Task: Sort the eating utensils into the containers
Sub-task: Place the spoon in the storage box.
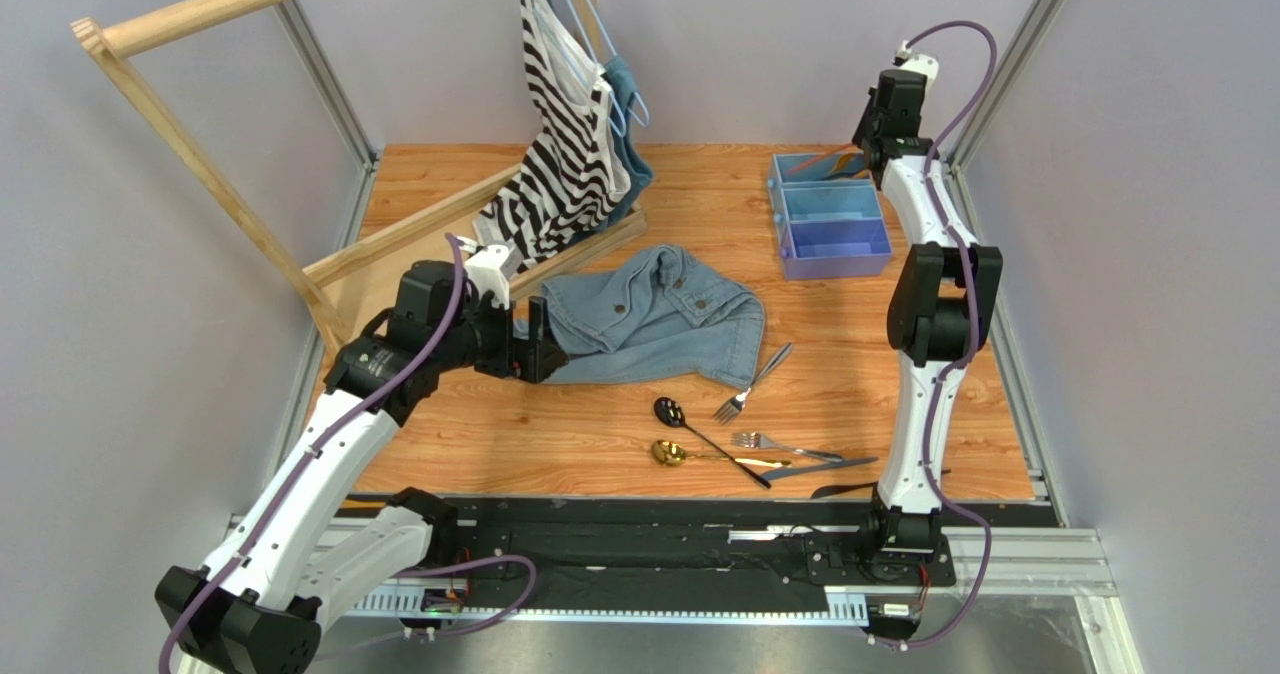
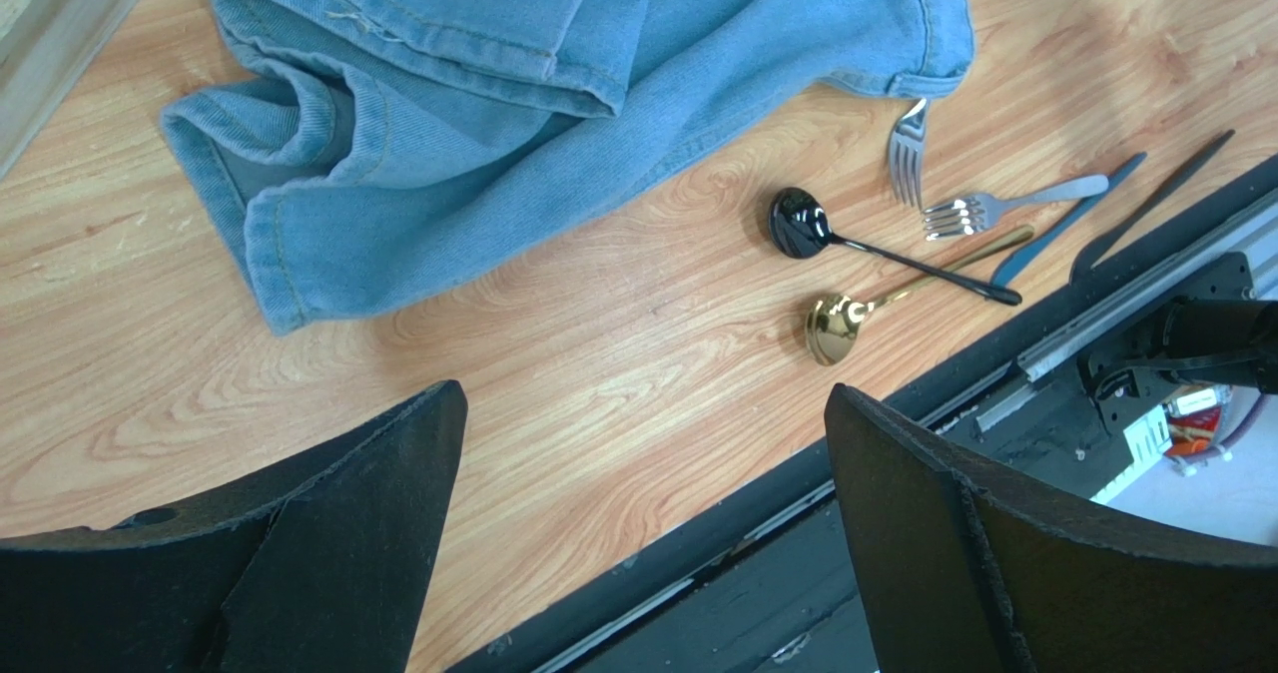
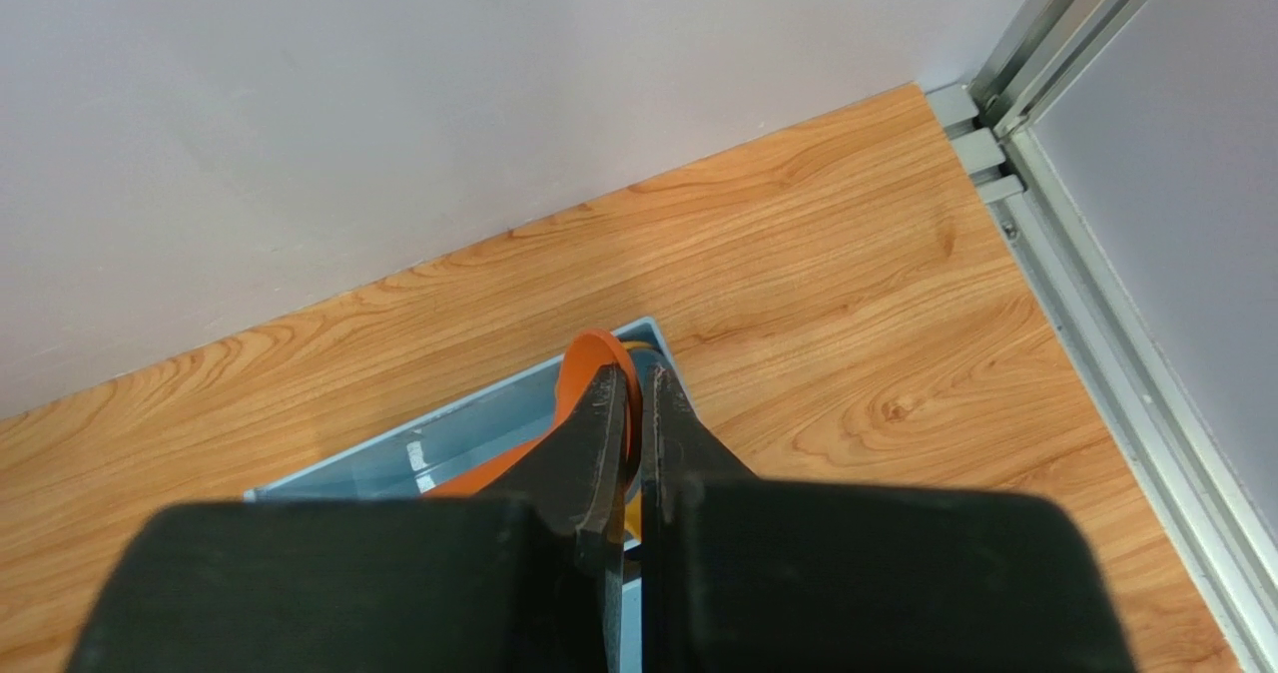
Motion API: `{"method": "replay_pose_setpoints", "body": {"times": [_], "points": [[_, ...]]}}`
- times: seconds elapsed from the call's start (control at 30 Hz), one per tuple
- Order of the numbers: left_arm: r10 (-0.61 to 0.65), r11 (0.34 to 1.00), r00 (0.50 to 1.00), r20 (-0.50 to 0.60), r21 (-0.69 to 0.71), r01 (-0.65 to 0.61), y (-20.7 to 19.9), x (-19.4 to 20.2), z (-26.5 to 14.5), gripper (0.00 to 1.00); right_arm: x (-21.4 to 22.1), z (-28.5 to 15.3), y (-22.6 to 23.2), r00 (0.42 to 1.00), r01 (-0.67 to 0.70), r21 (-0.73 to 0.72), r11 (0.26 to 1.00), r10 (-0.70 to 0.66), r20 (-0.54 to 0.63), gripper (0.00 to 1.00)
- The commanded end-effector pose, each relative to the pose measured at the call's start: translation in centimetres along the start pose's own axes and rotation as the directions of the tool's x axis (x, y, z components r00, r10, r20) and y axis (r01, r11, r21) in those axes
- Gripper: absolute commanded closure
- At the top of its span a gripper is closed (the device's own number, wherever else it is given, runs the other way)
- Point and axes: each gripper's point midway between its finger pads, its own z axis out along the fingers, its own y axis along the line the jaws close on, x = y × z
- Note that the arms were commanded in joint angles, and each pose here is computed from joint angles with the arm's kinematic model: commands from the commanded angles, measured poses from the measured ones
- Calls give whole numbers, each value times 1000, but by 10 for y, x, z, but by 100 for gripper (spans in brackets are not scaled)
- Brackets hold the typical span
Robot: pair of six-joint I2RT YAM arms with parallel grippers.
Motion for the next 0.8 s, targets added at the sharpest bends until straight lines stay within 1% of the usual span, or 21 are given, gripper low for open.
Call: {"method": "replay_pose_setpoints", "body": {"times": [0.0,0.1,0.17,0.2,0.27,0.33,0.37,0.4,0.5,0.57,0.6,0.67,0.7,0.77], "points": [[25,1000,999,23,3,-25,-1,-7,-2,2,7,1,10,999,-36,-36,999,37,10,99],[26,1000,999,26,0,-26,-1,-8,-2,2,19,0,12,999,-46,-42,998,45,-13,98],[24,1000,999,22,1,-25,-1,-7,-2,2,19,-2,13,999,-53,-45,998,53,-13,96],[25,1000,999,23,3,-25,-1,-7,-2,2,23,-3,13,998,-54,-48,997,53,-20,92],[26,1000,999,23,1,-26,-1,-7,-2,2,20,-6,15,998,-56,-59,997,56,-15,89],[26,1000,999,23,1,-26,-1,-7,-2,2,18,-8,16,998,-58,-64,996,57,-10,79],[25,1000,999,23,3,-25,-1,-7,-2,2,14,-10,16,998,-59,-66,996,59,-3,76],[23,1000,1000,20,2,-23,-1,-7,-1,2,13,-11,16,998,-56,-65,996,56,-4,68],[21,1000,1000,10,7,-22,-1,-6,0,2,6,-14,16,999,-51,-64,997,52,4,49],[22,1000,1000,12,5,-22,-1,-6,1,2,-4,-19,17,998,-55,-73,996,56,20,41],[22,1000,1000,14,4,-22,-1,-6,1,2,-6,-21,18,998,-55,-76,996,57,22,34],[20,1000,1000,11,0,-20,0,-6,0,2,-19,-27,19,997,-66,-86,994,70,44,32],[21,1000,1000,11,0,-21,0,-6,1,2,-24,-30,21,996,-70,-95,993,75,48,27],[21,1000,1000,12,-1,-21,0,-6,1,2,-38,-38,25,993,-87,-118,989,95,67,25]]}}
